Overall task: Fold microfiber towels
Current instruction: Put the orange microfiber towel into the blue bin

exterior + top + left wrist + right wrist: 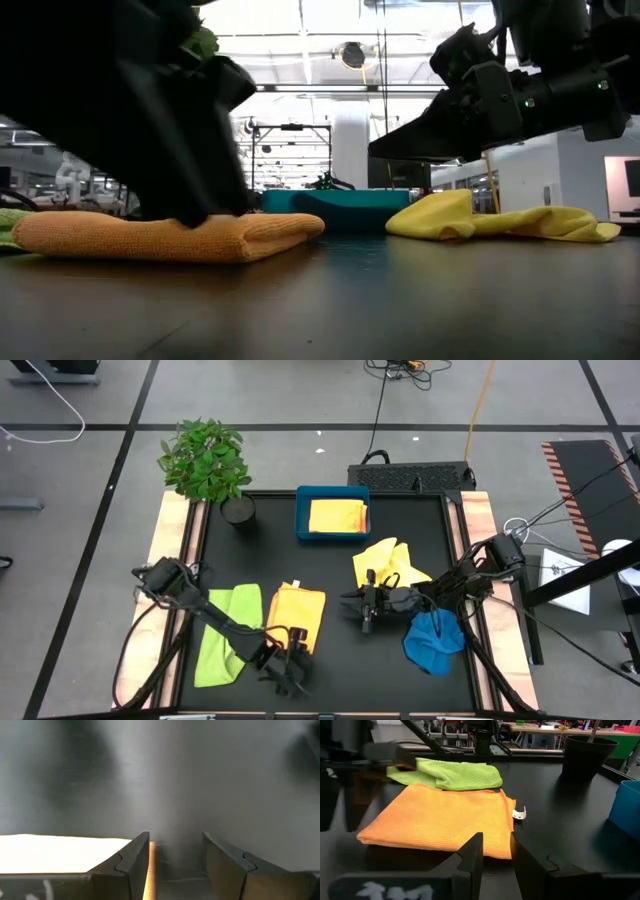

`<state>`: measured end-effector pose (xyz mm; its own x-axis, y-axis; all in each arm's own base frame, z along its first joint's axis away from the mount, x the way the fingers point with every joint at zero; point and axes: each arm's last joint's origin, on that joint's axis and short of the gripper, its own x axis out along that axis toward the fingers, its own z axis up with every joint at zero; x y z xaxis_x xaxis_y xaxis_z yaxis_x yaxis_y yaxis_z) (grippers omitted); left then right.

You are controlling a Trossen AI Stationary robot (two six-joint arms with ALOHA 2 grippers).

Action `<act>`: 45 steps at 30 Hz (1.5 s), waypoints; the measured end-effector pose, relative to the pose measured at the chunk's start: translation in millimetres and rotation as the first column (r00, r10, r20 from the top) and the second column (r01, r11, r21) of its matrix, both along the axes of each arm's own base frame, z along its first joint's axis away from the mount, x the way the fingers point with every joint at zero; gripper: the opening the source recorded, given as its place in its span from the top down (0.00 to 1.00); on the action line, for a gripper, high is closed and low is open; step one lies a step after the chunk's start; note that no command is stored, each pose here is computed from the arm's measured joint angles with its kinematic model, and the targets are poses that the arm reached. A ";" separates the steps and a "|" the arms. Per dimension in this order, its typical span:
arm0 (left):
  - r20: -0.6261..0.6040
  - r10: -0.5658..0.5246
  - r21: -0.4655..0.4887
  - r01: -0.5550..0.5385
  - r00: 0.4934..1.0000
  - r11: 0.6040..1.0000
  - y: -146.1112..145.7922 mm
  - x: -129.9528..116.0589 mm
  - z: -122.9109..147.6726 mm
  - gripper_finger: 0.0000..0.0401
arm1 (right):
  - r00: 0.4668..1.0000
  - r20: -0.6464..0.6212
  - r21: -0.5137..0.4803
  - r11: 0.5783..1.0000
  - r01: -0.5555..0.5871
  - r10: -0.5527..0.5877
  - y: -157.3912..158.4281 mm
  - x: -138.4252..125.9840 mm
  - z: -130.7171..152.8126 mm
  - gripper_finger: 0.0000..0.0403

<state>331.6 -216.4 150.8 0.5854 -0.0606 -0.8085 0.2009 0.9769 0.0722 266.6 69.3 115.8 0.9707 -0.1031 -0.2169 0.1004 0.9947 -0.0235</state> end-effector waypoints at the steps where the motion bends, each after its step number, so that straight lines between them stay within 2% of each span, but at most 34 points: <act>1: 0.008 0.014 0.016 -0.014 1.000 1.000 2.3 1.4 0.7 0.54 | 1.000 0.000 0.000 1.000 0.000 0.000 0.0 0.0 0.0 0.77; 7: 0.052 0.051 0.044 -0.054 0.997 0.998 7.1 5.1 8.4 0.43 | 1.000 0.001 0.012 1.000 0.000 0.000 0.4 -0.1 0.0 0.77; 11: 0.002 0.035 0.029 -0.035 0.999 0.999 5.3 3.2 1.4 0.35 | 1.000 0.001 0.018 1.000 0.001 -0.001 0.5 -0.1 0.0 0.77; 15: 0.009 0.025 0.041 -0.025 1.000 0.999 -1.6 -1.4 0.5 0.32 | 1.000 0.001 0.018 1.000 0.000 0.000 0.6 -0.1 0.0 0.77; 18: 0.007 0.044 0.092 -0.045 0.999 0.995 -4.8 -7.2 -1.6 0.33 | 1.000 0.003 0.018 1.000 0.000 0.000 0.6 -0.1 0.1 0.77; 22: -0.040 0.089 0.141 -0.083 0.995 0.987 -2.4 -11.9 -10.5 0.39 | 1.000 0.003 0.018 1.000 0.000 0.000 0.6 -0.1 0.1 0.77; 26: -0.076 0.125 0.142 -0.113 0.989 0.983 -1.8 -13.0 -18.9 0.47 | 1.000 0.009 0.021 1.000 0.001 -0.001 0.6 0.0 0.7 0.77; 37: -0.080 0.082 0.227 -0.062 0.993 0.972 -2.4 -11.9 -29.8 0.68 | 1.000 0.014 0.021 1.000 -0.008 0.008 0.9 0.2 1.3 0.77; 42: -0.075 0.069 0.262 -0.047 0.995 0.964 -1.1 -11.7 -31.1 0.84 | 0.983 0.003 -0.037 0.982 -0.185 0.185 7.3 0.7 1.9 0.77; 45: -0.054 0.073 0.250 -0.058 0.996 0.967 -0.1 -9.5 -29.3 0.96 | 0.971 -0.008 -0.116 0.964 -0.240 0.240 13.8 1.4 3.1 0.77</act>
